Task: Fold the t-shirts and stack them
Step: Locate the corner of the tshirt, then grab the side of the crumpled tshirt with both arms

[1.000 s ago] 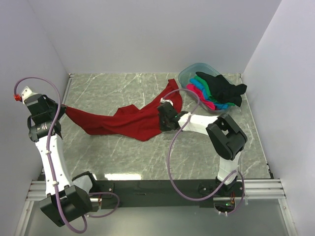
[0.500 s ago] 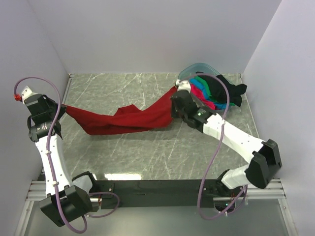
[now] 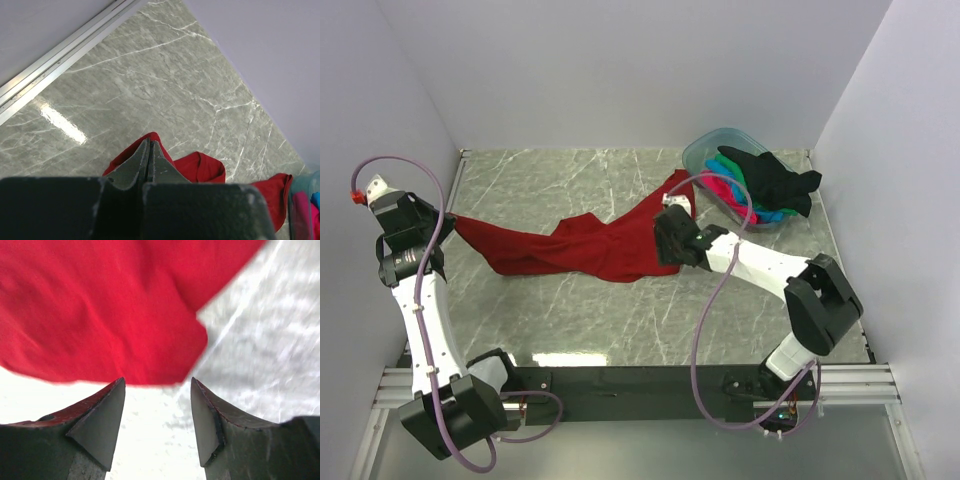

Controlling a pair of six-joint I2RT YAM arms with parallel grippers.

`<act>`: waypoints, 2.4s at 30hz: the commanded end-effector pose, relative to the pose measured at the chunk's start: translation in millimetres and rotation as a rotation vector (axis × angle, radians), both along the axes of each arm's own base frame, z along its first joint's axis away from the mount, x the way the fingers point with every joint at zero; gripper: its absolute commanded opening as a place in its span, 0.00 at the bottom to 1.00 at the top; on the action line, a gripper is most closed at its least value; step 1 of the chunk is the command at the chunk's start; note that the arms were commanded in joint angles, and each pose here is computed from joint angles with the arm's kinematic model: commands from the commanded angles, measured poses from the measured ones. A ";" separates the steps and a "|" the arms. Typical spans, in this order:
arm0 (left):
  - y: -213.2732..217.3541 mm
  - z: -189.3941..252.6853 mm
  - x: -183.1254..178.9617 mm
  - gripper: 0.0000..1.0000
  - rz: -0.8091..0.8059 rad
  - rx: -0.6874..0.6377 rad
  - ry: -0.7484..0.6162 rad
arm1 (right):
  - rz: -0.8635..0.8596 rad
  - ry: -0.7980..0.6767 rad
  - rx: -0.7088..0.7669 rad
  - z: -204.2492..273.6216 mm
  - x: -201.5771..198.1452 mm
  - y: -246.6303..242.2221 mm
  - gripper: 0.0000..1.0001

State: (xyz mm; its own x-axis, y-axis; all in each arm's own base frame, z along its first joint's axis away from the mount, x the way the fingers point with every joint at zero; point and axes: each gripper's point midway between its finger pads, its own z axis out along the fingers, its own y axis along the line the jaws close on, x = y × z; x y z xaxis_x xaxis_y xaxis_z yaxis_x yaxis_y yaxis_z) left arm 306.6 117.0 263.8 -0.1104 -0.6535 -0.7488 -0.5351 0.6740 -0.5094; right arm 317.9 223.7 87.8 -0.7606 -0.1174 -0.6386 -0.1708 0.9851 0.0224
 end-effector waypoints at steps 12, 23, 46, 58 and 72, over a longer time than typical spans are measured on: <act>1.9 7.7 3.9 0.01 -0.020 0.033 -0.031 | 0.033 0.061 0.125 -32.5 -17.5 16.6 0.63; 1.0 8.6 4.7 0.00 -0.027 0.034 -0.031 | 0.006 0.109 0.132 -61.1 -1.8 14.6 0.64; -23.8 31.9 7.6 0.01 -0.175 0.065 -0.130 | -0.050 0.048 0.034 38.9 -82.1 -71.4 0.00; -45.3 26.4 13.8 0.00 -0.321 0.041 -0.131 | -0.030 0.069 0.026 52.0 -93.0 -78.4 0.00; -18.5 -21.8 19.9 0.01 -0.212 -0.009 0.057 | -0.006 0.139 -0.003 14.3 64.9 -25.1 0.04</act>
State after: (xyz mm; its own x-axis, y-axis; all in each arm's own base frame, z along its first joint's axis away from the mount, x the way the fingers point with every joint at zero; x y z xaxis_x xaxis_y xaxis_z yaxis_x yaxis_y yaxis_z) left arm 324.4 88.1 234.4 -0.3045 -0.6382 -0.7070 -0.3887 0.7609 -0.5195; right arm 322.9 173.4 61.4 -0.9113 -0.1353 -0.3889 -0.1332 0.9906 -0.0326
